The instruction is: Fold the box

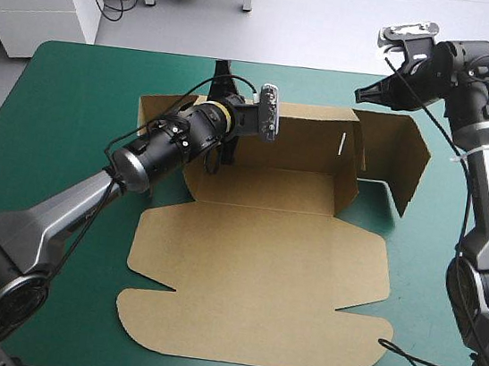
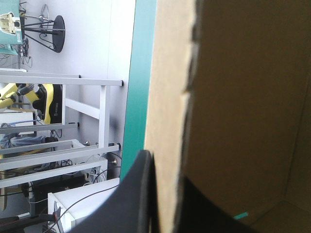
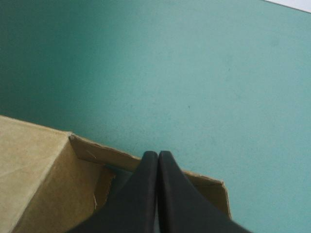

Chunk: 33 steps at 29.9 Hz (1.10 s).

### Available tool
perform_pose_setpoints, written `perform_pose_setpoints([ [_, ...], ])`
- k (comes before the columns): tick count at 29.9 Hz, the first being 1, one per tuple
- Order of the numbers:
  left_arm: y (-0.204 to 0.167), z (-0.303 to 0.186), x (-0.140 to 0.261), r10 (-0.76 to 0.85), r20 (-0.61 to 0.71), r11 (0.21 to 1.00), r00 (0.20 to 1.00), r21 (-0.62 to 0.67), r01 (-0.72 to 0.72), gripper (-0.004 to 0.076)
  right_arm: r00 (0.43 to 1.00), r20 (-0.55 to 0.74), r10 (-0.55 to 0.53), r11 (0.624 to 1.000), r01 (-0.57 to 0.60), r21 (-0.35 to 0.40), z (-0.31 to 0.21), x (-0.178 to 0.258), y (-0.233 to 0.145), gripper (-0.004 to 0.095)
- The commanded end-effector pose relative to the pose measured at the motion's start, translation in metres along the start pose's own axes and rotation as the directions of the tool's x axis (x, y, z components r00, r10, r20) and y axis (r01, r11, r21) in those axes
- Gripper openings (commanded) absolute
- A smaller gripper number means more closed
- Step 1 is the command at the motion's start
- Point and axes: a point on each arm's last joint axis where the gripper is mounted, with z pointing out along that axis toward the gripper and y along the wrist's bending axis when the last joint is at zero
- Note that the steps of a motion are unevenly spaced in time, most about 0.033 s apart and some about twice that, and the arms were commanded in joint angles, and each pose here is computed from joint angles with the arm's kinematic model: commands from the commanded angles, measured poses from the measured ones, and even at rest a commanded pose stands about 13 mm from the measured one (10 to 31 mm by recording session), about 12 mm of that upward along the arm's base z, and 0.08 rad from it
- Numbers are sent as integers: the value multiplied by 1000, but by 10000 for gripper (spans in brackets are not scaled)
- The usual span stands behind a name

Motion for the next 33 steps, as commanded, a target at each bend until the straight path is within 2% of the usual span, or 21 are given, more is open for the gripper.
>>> perform_pose_setpoints([
  [1,1,-10,1,-83,-18,996,996,37,83,-8,998,66,-1,1000,0,14,-27,-3,-3,-19],
  [7,-6,-6,4,-71,-30,996,997,55,72,-8,996,-88,22,998,-28,-63,2,19,5,-19],
  [13,-7,-5,4,-70,-32,996,997,57,71,-8,984,-176,32,983,-63,-175,19,39,17,-19],
  [20,-7,-5,5,-66,-40,996,997,60,69,-8,963,-269,-29,981,-24,-193,16,74,21,-19],
  [23,-7,-5,5,-66,-40,996,997,60,69,-8,971,-233,-53,982,7,-190,-4,85,23,-19],
  [33,-8,-5,5,-72,-46,995,996,69,75,-8,998,-3,-65,985,63,-158,-107,101,27,-19],
])
